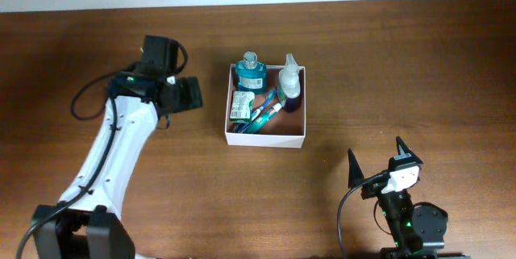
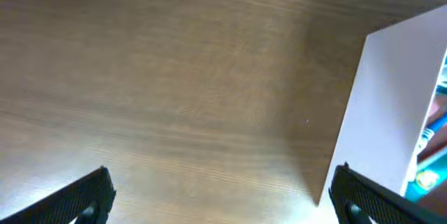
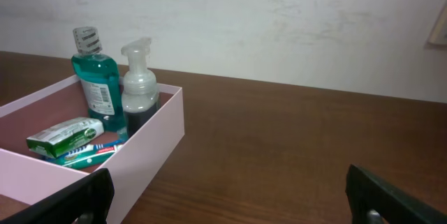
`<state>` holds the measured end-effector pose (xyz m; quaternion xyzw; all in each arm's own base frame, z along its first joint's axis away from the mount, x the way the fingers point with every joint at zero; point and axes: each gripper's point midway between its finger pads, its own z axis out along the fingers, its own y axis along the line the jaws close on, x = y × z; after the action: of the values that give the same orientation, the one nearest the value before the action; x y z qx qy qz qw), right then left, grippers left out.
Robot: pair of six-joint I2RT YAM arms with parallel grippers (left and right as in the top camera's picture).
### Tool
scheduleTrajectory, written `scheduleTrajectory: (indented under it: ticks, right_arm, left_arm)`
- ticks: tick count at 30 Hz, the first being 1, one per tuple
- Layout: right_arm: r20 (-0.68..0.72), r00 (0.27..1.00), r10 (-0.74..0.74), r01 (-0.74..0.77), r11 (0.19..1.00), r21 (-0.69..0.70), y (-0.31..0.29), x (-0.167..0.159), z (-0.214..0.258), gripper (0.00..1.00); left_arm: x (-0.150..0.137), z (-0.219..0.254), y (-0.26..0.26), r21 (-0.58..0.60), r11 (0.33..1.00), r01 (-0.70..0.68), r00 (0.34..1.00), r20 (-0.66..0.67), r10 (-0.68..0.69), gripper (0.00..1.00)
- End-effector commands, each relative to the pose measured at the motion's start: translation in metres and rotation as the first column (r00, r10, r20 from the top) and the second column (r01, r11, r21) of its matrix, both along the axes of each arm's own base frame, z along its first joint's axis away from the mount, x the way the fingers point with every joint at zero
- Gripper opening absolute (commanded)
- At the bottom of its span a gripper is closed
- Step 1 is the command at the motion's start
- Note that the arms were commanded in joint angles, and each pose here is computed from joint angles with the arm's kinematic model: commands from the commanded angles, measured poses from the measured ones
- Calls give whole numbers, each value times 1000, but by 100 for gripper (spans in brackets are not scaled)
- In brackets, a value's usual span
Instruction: Pack container
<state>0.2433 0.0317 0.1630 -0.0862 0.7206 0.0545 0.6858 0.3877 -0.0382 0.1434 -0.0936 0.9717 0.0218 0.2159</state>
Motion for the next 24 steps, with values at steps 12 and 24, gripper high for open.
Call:
scheduleTrajectory:
  ticks: [12, 24]
  right_arm:
    - [-2, 1000, 4, -4, 1000, 8, 2, 0, -1, 99]
    - [-2, 1000, 4, -4, 1000, 8, 2, 0, -1, 98]
  left_arm:
    - [-40, -62, -18, -85, 993, 84, 966, 251, -60, 99]
    - [-79, -53, -9, -122, 985, 121, 814, 580, -28, 99]
